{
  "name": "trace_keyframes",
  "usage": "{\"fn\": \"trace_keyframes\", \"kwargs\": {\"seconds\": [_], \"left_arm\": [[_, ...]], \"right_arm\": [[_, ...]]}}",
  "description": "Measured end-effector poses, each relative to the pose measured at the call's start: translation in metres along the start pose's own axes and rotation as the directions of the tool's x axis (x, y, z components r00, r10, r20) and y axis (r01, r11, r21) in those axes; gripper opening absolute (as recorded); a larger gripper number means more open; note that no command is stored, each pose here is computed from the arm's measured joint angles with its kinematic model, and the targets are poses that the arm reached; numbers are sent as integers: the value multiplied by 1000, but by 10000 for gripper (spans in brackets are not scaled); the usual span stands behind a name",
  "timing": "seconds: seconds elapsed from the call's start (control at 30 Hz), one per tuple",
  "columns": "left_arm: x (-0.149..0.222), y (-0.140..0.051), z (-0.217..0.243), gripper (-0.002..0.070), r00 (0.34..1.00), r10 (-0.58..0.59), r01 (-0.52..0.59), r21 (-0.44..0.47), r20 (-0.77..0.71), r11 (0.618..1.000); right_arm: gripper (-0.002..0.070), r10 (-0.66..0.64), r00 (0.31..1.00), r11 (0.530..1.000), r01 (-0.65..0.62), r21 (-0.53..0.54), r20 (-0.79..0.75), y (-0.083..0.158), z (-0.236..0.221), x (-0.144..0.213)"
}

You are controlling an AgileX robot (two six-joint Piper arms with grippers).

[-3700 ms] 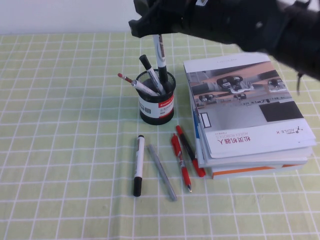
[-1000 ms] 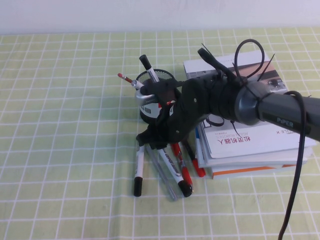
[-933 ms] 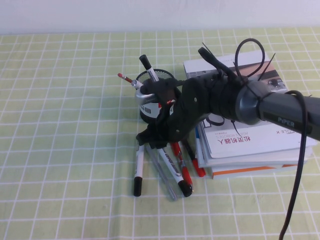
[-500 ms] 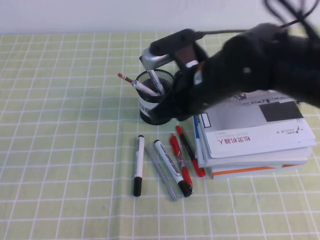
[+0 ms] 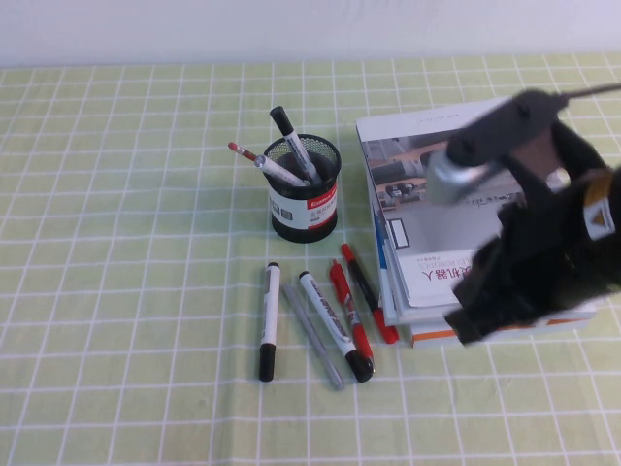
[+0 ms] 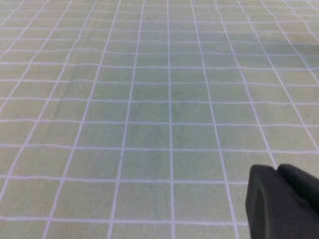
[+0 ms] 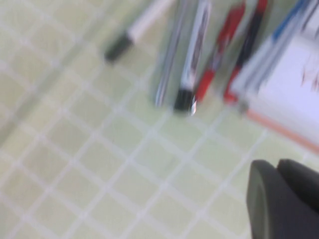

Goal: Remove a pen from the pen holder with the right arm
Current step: 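Take a marker out of the pen holder and lay it on the table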

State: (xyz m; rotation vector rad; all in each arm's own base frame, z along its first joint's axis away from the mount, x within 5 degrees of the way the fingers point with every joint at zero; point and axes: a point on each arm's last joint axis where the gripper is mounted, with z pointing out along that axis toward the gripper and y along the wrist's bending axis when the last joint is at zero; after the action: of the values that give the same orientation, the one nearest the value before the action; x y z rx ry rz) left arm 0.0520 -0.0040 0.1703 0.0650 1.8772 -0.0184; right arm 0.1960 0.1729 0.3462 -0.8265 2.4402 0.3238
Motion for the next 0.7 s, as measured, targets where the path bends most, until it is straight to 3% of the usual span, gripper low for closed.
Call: {"fn": "trace_keyframes", "kwargs": {"seconds": [0.17, 0.33, 0.53, 0.7], "left_arm": [[0, 0, 0, -5, 1000, 0, 0, 0, 0, 1000], [0, 0, 0, -5, 1000, 0, 0, 0, 0, 1000], [0, 0, 0, -5, 1000, 0, 0, 0, 0, 1000], [0, 0, 0, -5, 1000, 0, 0, 0, 0, 1000]], "right_arm": [[-12, 35, 984, 999, -39, -22, -173, 2, -2, 18], [-12, 38, 973, 999, -43, -19, -226, 2, -3, 23], [-12, 4, 978, 999, 7, 49, -208, -5, -6, 23], [-12, -49, 996, 989, 59, 135, -73, -16, -21, 35]]}}
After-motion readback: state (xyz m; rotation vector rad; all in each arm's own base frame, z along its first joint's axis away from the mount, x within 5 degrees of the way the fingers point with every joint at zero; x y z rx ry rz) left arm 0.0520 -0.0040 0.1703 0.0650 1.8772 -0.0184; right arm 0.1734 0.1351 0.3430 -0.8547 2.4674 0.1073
